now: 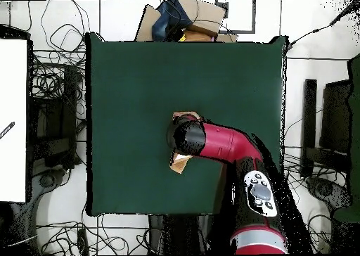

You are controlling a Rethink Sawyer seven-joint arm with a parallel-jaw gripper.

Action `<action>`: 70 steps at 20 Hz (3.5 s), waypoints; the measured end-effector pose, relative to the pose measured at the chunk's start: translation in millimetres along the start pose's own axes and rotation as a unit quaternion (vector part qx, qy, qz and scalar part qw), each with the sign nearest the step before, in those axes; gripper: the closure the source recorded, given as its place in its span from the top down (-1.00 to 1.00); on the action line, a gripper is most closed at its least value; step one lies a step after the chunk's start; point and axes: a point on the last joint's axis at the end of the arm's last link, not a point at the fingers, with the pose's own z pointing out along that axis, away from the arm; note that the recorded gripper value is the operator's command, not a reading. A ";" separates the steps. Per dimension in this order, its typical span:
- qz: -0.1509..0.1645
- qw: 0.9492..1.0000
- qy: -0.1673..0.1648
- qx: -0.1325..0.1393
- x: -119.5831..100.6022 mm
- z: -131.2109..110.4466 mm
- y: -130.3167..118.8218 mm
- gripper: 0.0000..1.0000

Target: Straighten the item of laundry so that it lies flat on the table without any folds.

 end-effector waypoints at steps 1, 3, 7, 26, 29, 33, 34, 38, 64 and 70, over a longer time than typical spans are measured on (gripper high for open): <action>-0.001 1.000 0.000 -0.001 1.3 -3.1 1.8 1.00; -0.002 1.000 -0.001 -0.003 2.5 -5.7 3.9 1.00; -0.004 1.000 -0.003 -0.006 6.1 -8.6 8.5 1.00; -0.038 0.999 -0.030 0.004 26.7 14.9 9.3 1.00; -0.037 0.999 -0.026 0.003 34.2 16.8 8.3 1.00; -0.038 0.999 -0.021 0.002 43.6 19.0 8.5 1.00; -0.039 0.999 -0.021 0.002 46.0 19.5 8.7 1.00; -0.043 0.999 -0.016 -0.001 59.7 21.5 12.3 1.00; -0.073 0.997 -0.017 -0.016 75.9 11.3 12.0 1.00; -0.092 0.995 -0.016 -0.025 65.9 8.9 19.6 1.00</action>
